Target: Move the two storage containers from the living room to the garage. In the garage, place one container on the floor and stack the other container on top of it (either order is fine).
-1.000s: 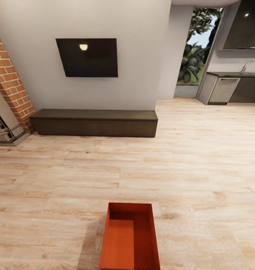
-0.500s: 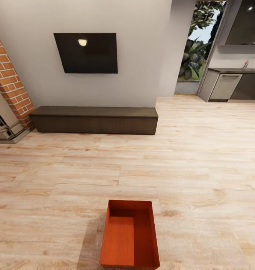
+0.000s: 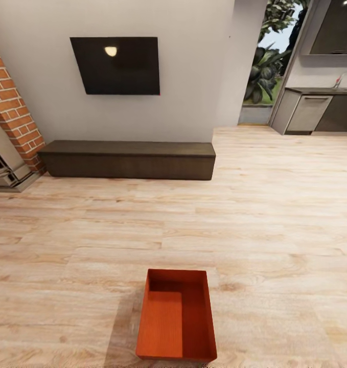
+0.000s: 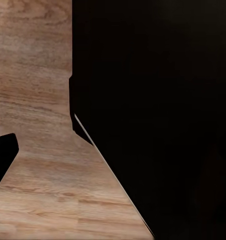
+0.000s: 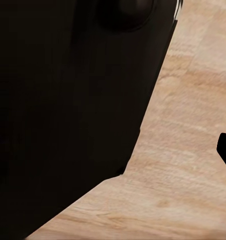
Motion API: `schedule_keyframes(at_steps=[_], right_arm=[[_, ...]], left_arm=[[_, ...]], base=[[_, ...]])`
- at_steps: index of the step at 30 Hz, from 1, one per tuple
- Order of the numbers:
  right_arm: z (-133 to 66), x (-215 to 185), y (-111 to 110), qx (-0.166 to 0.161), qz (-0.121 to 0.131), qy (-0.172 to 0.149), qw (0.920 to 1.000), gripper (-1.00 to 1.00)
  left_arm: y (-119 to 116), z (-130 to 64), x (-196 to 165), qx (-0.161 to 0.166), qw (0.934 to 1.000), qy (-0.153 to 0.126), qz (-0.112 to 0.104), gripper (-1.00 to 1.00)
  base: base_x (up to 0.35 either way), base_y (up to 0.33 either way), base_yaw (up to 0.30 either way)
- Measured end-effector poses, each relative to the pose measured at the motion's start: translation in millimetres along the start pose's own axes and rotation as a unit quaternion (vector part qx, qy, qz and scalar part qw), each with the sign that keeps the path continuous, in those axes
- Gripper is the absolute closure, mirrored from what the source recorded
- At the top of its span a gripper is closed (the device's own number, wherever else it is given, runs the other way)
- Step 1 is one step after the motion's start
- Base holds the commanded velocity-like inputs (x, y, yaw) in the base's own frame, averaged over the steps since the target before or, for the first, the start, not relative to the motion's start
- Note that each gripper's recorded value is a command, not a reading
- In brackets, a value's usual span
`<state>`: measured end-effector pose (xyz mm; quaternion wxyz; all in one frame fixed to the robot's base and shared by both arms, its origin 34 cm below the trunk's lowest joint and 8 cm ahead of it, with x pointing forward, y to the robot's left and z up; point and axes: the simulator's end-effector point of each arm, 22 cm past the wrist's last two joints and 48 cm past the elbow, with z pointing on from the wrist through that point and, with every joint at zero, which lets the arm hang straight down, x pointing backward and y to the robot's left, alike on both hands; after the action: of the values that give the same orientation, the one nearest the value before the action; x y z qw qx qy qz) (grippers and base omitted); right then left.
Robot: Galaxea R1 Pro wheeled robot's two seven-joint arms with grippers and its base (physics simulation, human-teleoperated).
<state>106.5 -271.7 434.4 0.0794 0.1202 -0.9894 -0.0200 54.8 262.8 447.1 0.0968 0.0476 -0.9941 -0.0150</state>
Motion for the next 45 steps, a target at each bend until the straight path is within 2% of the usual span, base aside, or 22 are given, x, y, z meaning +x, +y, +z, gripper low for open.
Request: schedule_keyframes(at_steps=[45], right_arm=[[1.2,27.5,6.8,-0.009,0.001,0.035,0.9993,-1.00]], left_arm=[[2.8,-1.7,27.7,-0.004,0.9993,0.036,0.001,-1.00]], base=[[0.000,0.000,0.000]])
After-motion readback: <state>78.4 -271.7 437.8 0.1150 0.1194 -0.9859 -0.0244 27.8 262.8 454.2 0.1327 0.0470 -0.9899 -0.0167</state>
